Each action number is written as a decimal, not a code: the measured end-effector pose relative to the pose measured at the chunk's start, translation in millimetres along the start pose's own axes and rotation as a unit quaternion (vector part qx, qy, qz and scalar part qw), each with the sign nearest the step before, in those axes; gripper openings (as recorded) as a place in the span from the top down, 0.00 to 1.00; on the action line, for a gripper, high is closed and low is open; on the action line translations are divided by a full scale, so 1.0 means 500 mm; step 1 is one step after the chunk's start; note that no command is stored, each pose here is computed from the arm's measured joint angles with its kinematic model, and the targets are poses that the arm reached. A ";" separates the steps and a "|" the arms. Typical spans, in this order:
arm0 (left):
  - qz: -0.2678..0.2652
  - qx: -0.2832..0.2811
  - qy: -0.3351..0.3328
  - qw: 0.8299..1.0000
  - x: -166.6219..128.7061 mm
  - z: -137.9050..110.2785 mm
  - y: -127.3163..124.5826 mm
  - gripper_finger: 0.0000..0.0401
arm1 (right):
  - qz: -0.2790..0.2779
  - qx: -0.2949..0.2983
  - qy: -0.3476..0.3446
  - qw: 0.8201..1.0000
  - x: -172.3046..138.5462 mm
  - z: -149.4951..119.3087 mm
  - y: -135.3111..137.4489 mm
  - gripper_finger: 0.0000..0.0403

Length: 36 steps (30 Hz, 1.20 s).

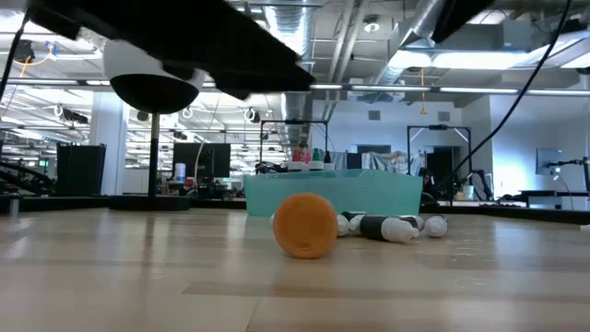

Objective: Pick & Place food coloring
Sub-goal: Put the large yellow food coloring bottle into the green bin

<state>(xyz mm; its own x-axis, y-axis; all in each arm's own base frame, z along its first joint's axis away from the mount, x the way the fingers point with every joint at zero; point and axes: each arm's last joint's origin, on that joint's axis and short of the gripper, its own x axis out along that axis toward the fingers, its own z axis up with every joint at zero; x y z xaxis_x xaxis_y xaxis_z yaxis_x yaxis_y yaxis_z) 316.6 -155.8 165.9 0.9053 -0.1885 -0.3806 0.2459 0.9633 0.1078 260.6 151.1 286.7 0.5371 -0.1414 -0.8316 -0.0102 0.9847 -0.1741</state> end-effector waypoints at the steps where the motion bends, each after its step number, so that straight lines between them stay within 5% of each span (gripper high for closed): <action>1: 0.004 -0.007 0.010 1.000 0.016 0.002 0.002 0.52 | -0.002 0.000 0.008 1.000 0.004 -0.004 0.005 0.70; 9: 0.061 -0.027 0.125 0.990 0.108 0.020 0.010 0.52 | -0.003 0.015 0.021 1.000 0.003 -0.020 0.034 0.71; 18: 0.016 0.003 0.197 0.980 0.159 0.003 -0.011 0.52 | -0.012 -0.005 0.001 1.000 -0.014 -0.032 0.057 0.71; 31: 0.054 0.061 0.269 0.960 0.138 0.014 -0.047 0.52 | -0.019 -0.005 -0.004 1.000 -0.014 -0.031 0.056 0.71; 36: 0.123 0.059 0.281 0.950 0.128 0.039 -0.053 0.52 | -0.019 -0.005 -0.004 1.000 -0.014 -0.031 0.056 0.71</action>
<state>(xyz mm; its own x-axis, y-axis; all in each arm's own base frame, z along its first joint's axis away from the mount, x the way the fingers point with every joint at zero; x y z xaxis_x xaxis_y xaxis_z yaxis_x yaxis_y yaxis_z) 374.7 -197.2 156.8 0.6212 0.2041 -0.7566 0.1176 0.9303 0.3474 243.3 178.3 279.5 0.5437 -0.1783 -0.8201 0.0020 0.9774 -0.2112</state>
